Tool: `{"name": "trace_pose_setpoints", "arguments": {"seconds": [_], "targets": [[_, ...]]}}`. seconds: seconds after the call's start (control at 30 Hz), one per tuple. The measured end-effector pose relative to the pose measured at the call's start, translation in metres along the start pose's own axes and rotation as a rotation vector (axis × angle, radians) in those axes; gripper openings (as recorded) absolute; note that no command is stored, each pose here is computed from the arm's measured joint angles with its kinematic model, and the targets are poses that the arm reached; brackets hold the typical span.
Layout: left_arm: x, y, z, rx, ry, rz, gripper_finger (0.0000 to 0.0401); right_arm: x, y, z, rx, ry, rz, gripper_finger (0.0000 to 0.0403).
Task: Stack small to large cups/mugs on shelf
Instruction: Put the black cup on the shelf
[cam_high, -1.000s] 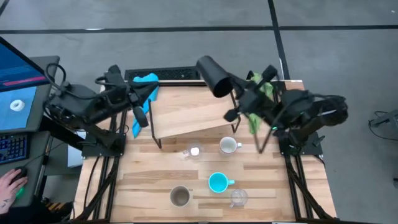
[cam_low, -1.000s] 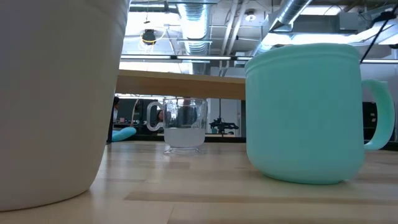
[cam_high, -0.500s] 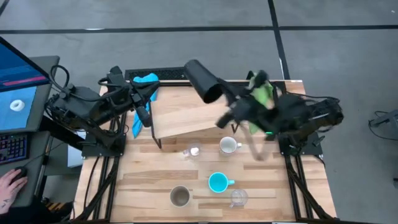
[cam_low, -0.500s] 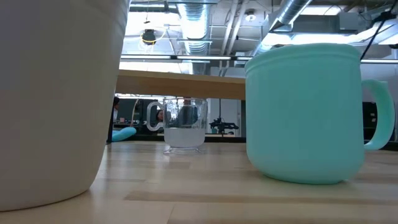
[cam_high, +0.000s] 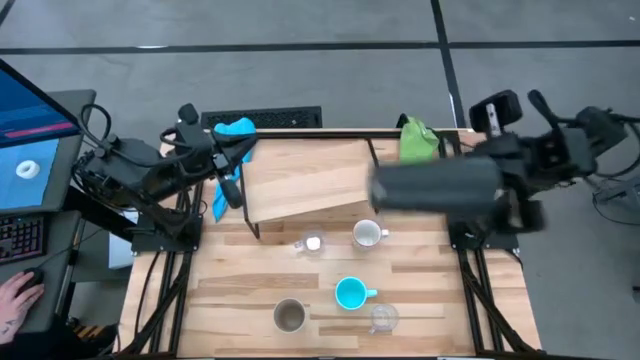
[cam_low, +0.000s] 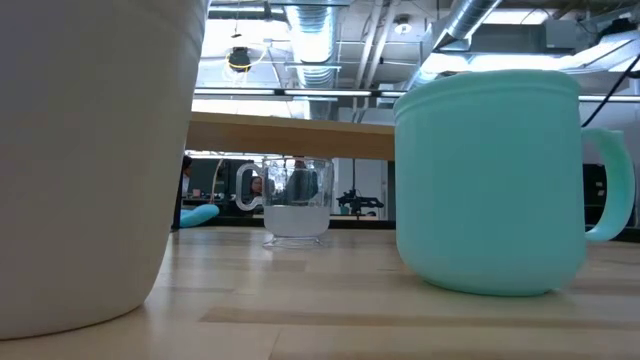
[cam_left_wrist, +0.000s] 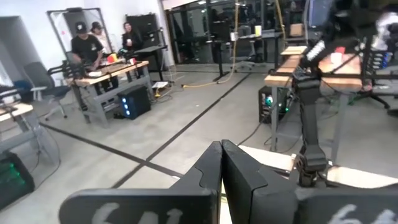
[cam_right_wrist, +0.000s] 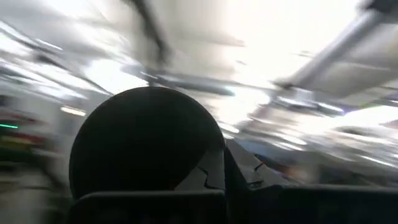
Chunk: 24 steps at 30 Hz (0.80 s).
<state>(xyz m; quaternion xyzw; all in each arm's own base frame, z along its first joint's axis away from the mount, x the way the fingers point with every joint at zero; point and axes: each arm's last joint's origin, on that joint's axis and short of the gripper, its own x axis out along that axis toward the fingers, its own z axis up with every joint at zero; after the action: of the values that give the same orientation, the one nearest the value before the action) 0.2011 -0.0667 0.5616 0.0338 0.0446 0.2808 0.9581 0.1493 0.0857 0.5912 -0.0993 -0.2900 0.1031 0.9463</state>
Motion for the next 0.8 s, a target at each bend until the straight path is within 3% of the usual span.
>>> {"name": "trace_pose_setpoints", "arguments": {"seconds": [0.43, 0.63, 0.8], "targets": [[0.0, -0.001, 0.0, 0.093, -0.001, -0.042, 0.0, -0.005, 0.016, -0.001, 0.039, -0.128, 0.499, 0.0009], [0.0, -0.002, 0.0, 0.092, -0.001, -0.06, 0.0, -0.006, 0.019, -0.013, 0.05, 0.016, 0.518, 0.0006], [0.0, -0.002, 0.0, 0.075, -0.001, -0.077, 0.0, -0.001, 0.017, -0.032, 0.037, 0.222, 0.362, 0.0005]]}}
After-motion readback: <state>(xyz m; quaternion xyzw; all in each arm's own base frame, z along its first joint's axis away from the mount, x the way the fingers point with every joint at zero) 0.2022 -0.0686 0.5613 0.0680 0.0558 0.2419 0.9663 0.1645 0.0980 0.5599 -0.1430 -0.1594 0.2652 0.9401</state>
